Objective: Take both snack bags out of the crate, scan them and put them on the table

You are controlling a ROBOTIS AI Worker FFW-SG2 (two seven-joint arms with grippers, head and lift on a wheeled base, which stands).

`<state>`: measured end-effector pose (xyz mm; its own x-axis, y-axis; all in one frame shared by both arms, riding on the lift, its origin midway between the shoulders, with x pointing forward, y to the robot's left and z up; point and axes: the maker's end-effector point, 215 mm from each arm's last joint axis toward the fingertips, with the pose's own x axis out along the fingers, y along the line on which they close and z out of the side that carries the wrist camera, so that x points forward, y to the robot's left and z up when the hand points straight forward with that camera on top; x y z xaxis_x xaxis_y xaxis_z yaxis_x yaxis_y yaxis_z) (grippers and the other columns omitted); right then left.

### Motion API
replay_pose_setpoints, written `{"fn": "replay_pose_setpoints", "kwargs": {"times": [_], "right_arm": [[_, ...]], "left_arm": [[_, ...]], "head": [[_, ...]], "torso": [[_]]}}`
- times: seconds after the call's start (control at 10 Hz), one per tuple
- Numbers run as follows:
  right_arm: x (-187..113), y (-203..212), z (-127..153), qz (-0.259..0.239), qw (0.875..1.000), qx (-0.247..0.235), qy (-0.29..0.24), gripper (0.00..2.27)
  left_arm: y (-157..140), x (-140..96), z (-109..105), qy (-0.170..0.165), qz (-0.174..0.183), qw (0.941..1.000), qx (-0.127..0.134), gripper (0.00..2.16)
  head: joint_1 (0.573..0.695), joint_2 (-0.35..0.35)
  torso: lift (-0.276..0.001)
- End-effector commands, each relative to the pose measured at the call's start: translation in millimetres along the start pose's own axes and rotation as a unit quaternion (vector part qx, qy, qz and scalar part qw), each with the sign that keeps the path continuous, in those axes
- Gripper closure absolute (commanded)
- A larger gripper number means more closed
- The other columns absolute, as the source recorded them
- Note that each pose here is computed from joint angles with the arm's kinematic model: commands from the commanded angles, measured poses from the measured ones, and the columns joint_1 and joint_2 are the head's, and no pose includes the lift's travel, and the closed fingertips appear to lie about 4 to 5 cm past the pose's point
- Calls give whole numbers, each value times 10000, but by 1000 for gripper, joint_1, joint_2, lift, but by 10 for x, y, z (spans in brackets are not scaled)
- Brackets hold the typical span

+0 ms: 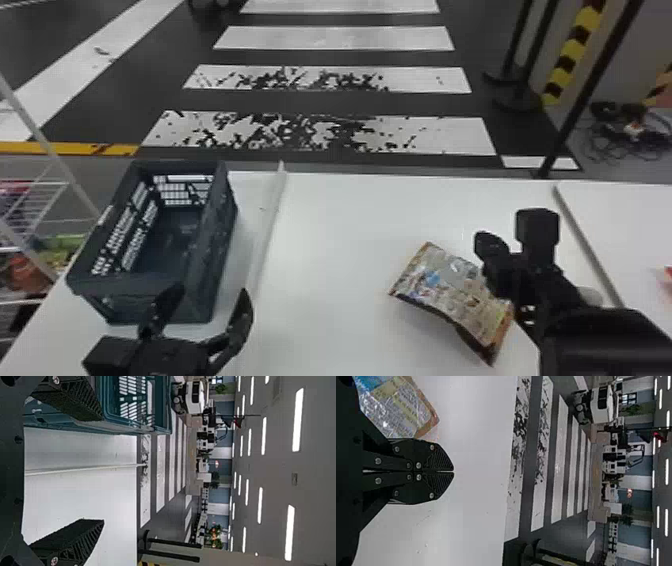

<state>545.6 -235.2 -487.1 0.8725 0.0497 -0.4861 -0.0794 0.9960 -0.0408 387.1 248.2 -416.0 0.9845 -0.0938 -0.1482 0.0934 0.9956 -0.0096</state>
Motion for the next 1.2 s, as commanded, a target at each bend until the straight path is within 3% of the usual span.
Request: {"fn": "replay_pose_setpoints", "kwargs": {"times": [0.0, 0.3, 0.7, 1.1], "right_arm": [[29, -209, -188, -276, 9991, -178, 281, 2260], [-2, -492, -494, -565, 9944, -454, 769, 2260], [-55, -821, -688, -799, 9895, -555, 1066, 2260], [-274, -828, -971, -833, 9849, -556, 1412, 2263]], "left_arm": [[0, 2, 3, -3, -1, 10000, 1, 80], [-2, 2, 3, -4, 3, 10000, -6, 80], [7, 4, 7, -8, 4, 10000, 11, 80], [2, 2, 3, -3, -4, 10000, 8, 80]], "head": [[695, 22], [695, -22], [695, -68], [695, -101]], "torso": [[-92], [-92], [-92], [-92]]}}
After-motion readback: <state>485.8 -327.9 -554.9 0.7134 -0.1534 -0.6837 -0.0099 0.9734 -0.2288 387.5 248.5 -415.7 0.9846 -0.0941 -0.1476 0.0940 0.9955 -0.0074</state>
